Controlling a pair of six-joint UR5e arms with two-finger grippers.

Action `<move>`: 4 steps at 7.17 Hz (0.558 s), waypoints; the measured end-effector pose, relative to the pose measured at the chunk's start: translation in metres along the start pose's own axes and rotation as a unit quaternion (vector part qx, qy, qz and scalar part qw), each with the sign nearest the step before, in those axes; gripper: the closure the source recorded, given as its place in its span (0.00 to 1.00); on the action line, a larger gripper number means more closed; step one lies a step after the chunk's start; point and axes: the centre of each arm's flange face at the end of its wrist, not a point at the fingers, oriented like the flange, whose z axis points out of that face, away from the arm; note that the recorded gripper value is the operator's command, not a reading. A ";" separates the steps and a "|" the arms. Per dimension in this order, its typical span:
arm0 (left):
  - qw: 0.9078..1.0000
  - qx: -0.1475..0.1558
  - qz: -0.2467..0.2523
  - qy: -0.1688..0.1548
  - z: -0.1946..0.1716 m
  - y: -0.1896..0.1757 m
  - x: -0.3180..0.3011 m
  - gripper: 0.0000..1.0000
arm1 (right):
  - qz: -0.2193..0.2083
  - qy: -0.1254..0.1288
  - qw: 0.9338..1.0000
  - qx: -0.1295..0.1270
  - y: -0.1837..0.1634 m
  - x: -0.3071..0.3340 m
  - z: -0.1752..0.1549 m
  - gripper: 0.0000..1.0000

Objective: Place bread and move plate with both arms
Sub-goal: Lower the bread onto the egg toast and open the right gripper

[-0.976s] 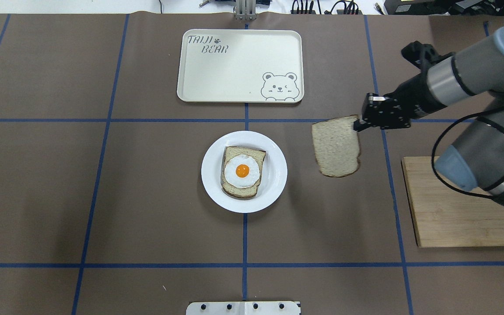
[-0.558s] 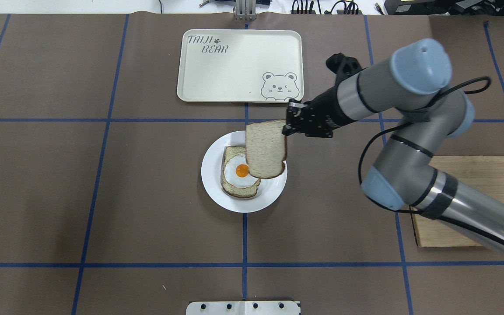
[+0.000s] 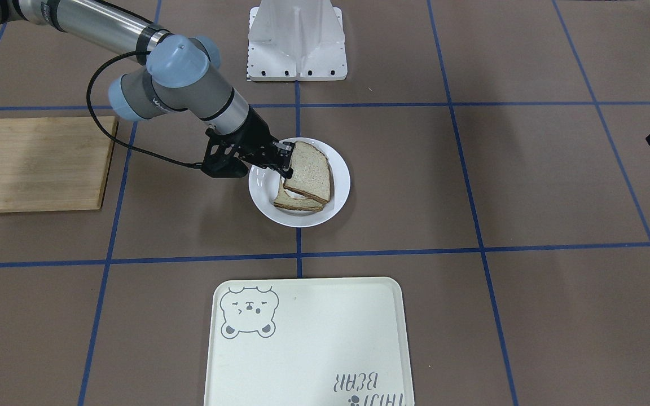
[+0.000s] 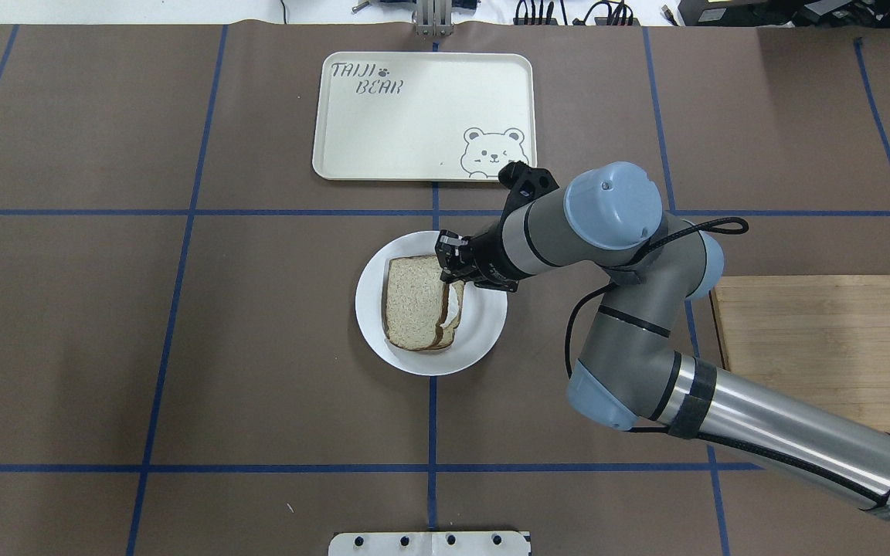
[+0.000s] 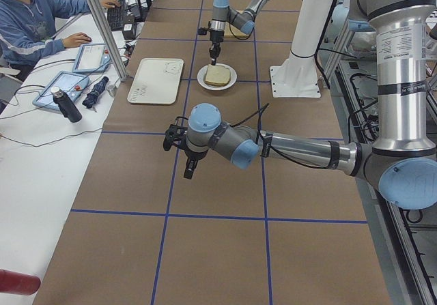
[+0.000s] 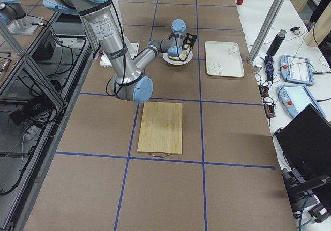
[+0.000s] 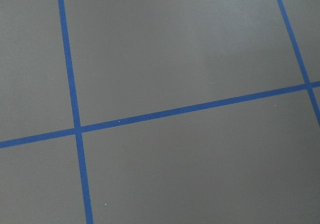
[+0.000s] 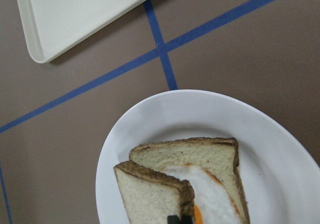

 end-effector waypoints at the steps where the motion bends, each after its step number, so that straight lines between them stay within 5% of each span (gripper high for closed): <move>1: 1.000 0.001 -0.001 0.000 0.000 -0.002 0.002 0.01 | -0.001 0.005 1.000 -0.003 0.003 0.008 0.002 1.00; 4: 0.999 0.010 -0.033 0.013 0.001 -0.032 0.031 0.01 | -0.017 0.008 1.000 0.001 0.001 0.019 -0.001 1.00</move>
